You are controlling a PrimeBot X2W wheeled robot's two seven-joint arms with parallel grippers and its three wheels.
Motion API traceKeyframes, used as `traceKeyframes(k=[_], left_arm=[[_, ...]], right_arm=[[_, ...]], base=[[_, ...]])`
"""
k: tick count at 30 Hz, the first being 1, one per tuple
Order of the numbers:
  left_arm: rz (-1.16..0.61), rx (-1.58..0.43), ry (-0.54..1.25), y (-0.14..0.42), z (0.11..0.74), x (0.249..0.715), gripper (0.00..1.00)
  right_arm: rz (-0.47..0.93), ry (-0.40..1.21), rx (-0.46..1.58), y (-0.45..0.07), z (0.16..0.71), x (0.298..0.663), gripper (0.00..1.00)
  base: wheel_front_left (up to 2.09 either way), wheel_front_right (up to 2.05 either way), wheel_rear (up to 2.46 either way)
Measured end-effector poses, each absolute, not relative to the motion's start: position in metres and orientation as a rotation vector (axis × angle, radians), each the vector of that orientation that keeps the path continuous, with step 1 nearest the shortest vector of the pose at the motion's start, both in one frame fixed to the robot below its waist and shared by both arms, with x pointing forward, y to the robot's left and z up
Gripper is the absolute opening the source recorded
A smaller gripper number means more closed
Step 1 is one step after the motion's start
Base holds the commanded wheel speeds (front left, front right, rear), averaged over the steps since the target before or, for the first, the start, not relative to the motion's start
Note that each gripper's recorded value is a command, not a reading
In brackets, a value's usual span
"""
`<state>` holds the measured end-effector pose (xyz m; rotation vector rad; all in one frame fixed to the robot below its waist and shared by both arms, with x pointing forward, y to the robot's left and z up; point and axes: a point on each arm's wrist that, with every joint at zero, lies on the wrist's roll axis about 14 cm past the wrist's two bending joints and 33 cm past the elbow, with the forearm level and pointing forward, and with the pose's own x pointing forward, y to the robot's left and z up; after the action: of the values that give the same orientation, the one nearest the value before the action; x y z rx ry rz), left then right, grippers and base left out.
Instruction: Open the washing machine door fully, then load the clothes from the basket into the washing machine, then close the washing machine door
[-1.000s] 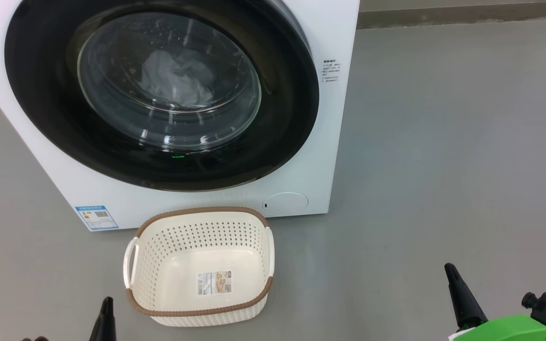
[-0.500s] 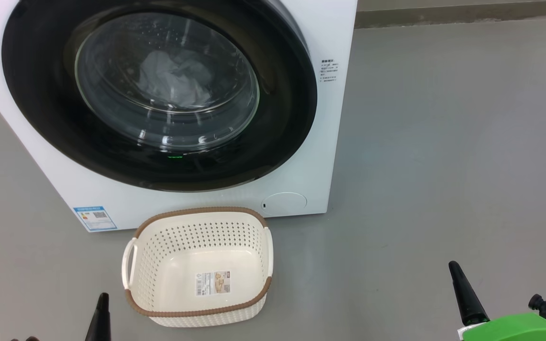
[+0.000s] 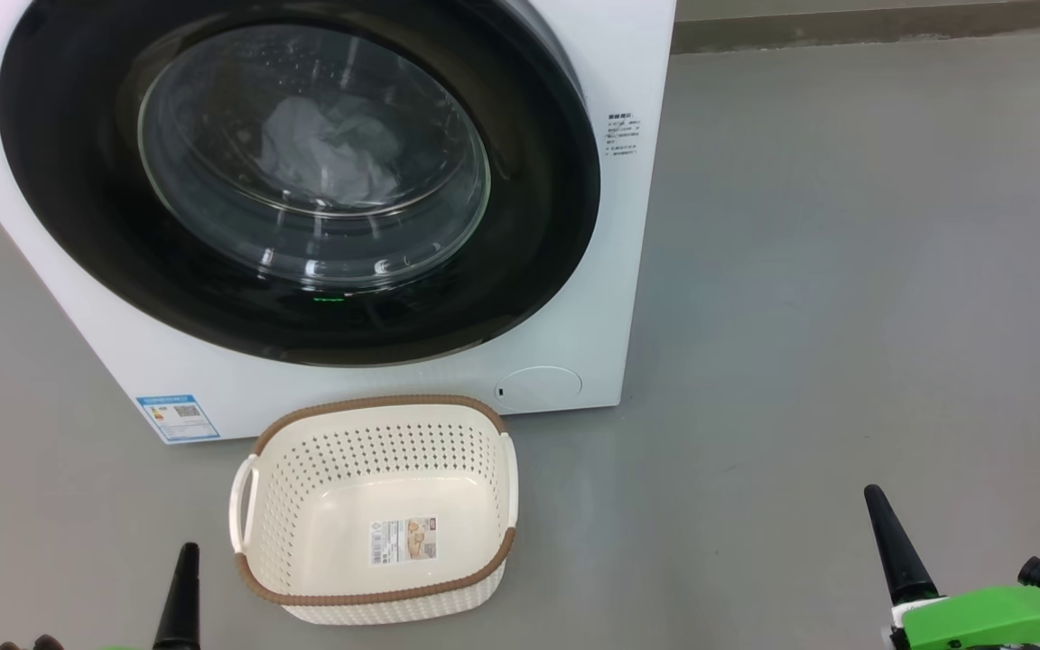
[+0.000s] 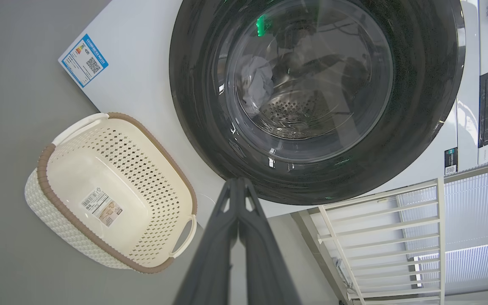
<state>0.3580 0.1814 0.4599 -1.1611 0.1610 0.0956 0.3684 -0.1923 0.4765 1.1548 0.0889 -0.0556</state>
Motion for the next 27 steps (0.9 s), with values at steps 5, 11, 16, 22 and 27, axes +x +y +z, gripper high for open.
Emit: traceKeyframes(k=[5,11,16,22,27], left_arm=[[0.092,-1.216,0.155,0.182,0.463,0.361,0.0],[0.092,-1.281,0.148,0.184,0.464,0.363,0.0],[0.077,-1.34,0.135,0.183,0.469,0.367,0.0],[0.077,-1.407,0.133,0.183,0.47,0.368,0.0],[0.067,-1.464,0.117,0.184,0.473,0.371,0.0]], right_arm=[[-0.059,0.082,1.212,-0.194,0.478,0.37,0.0],[-0.07,0.08,1.277,-0.196,0.476,0.369,0.0],[-0.075,0.076,1.335,-0.198,0.476,0.37,0.0],[-0.069,0.06,1.399,-0.199,0.481,0.374,0.0],[-0.078,0.056,1.457,-0.202,0.48,0.373,0.0]], base=[[0.0,0.0,0.0],[0.0,0.0,0.0],[0.0,0.0,0.0],[0.0,0.0,0.0],[0.0,0.0,0.0]])
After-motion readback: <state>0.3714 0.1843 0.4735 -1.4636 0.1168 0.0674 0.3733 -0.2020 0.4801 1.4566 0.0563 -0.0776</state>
